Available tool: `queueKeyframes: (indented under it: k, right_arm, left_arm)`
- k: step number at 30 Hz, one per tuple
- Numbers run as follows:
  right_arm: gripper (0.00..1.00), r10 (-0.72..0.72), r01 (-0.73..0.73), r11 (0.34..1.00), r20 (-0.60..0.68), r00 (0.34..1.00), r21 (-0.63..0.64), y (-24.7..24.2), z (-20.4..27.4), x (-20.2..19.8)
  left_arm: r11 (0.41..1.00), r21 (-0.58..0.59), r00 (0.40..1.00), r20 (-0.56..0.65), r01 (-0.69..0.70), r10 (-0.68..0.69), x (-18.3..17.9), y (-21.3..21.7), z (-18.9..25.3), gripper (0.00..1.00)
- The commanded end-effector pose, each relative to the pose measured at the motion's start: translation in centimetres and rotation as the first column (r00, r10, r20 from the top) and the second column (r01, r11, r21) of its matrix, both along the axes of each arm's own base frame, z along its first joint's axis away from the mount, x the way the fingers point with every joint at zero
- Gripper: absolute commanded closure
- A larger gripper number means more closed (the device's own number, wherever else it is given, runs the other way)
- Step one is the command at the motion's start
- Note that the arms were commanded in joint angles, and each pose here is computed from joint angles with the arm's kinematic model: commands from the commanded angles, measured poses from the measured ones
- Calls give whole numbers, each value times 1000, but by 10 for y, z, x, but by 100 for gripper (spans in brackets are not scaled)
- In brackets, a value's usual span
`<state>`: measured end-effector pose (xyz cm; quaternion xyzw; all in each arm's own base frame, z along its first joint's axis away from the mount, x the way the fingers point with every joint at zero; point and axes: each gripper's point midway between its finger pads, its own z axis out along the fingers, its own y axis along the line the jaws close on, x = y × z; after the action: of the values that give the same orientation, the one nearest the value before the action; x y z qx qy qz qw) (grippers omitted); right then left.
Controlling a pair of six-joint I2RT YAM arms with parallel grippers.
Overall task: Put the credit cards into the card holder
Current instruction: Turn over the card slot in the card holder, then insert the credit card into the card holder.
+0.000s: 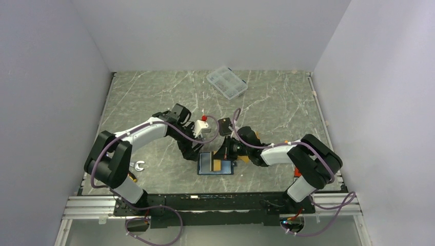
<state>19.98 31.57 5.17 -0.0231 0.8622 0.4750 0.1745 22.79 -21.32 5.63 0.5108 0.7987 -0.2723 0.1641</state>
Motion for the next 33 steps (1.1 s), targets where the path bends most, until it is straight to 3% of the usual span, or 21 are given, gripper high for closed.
queueKeyframes:
  k: [1,11,24,33]
  right_arm:
    - [100,15,-15,1000,1,1000,-19,2,-7,3]
    - [100,32,-34,998,-33,999,-47,8,-22,-3]
    - [100,3,-7,998,-54,999,-60,2,-32,-5]
    - [100,-28,27,998,-17,999,-56,-8,-18,-1]
  left_arm:
    - [999,-37,992,124,33,-28,8,-1,25,1]
    - [994,-53,981,176,94,-84,-1,-8,23,1]
    - [970,47,919,312,237,-240,-13,-32,7,1]
    - [960,143,891,361,240,-277,-3,-27,-18,1]
